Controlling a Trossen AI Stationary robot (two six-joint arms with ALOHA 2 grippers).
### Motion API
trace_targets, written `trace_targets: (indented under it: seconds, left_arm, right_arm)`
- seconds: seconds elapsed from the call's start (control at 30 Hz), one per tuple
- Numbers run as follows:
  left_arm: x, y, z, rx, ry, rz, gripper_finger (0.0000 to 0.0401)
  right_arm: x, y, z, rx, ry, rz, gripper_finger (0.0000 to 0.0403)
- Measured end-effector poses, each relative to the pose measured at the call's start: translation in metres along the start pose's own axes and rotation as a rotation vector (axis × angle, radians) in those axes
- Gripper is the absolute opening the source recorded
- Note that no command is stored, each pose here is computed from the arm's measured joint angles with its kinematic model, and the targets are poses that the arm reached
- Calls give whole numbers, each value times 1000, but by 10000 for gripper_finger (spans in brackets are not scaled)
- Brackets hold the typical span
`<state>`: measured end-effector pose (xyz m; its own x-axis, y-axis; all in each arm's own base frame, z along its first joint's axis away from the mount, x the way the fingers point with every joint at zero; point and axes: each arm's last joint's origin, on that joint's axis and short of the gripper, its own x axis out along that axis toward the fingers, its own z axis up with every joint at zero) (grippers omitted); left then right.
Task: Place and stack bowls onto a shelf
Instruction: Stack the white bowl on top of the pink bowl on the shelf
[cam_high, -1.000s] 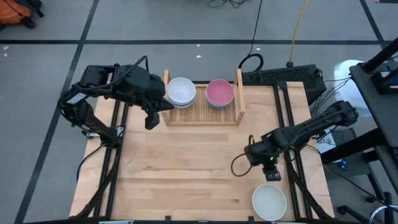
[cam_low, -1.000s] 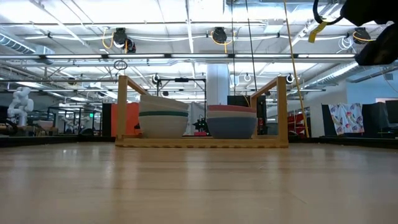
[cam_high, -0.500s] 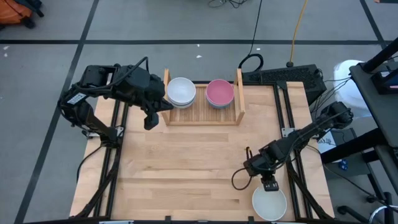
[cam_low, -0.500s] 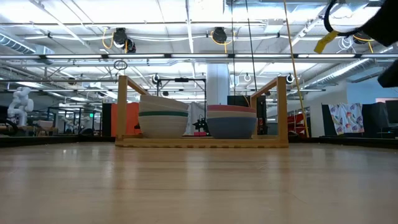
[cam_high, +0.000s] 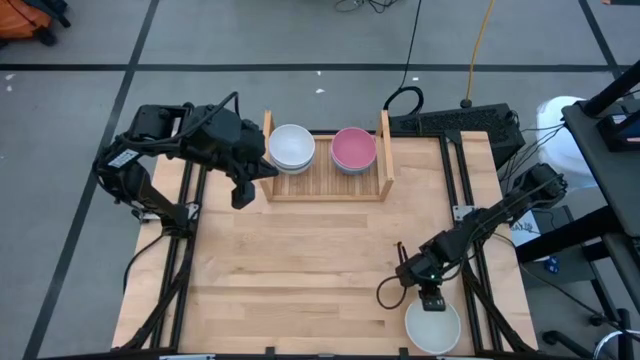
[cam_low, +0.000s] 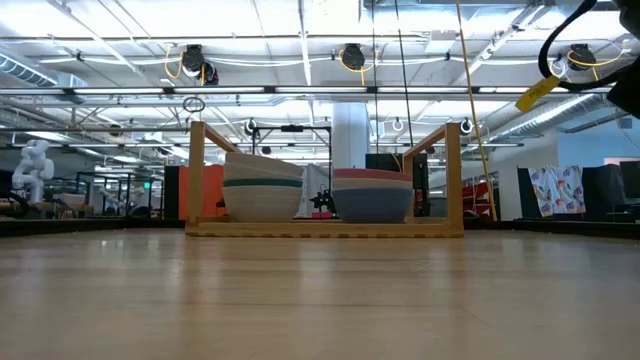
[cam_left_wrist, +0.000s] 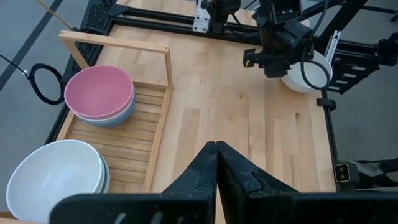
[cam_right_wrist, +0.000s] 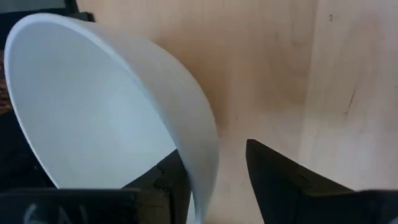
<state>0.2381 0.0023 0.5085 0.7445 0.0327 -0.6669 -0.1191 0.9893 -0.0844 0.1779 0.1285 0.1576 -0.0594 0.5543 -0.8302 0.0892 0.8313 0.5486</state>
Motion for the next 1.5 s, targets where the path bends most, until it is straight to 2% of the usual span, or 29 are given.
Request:
trace_targets:
  seconds: [0.1,0.3,0.53,0.7,0.87,1.13,1.3,1.5]
  left_arm:
    - [0,0,0,0,0,0,8]
    - [0,0,0,2,0,0,8]
    - [0,0,0,6,0,0,8]
    - [0,0,0,5,0,0,8]
    - [0,0,0,5,6,0,8]
    - [0,0,0,38,5,1,8]
    - [0,1,0,34,6,5,8]
    - [0,2,0,25,4,22,8]
  right_arm:
    - [1,-1,0,8,-1,0,117]
    - [1,-1,0,2,-3,-2,11]
    - [-1,-2,1,85,-50,-45,2]
    - [-20,5,15,145,-158,-105,1]
    - [-65,16,30,233,-252,-283,1]
    - [-167,29,54,155,-519,-475,0]
    - [-223,8,64,149,-657,-535,0]
    - [-272,-43,63,142,-731,-636,0]
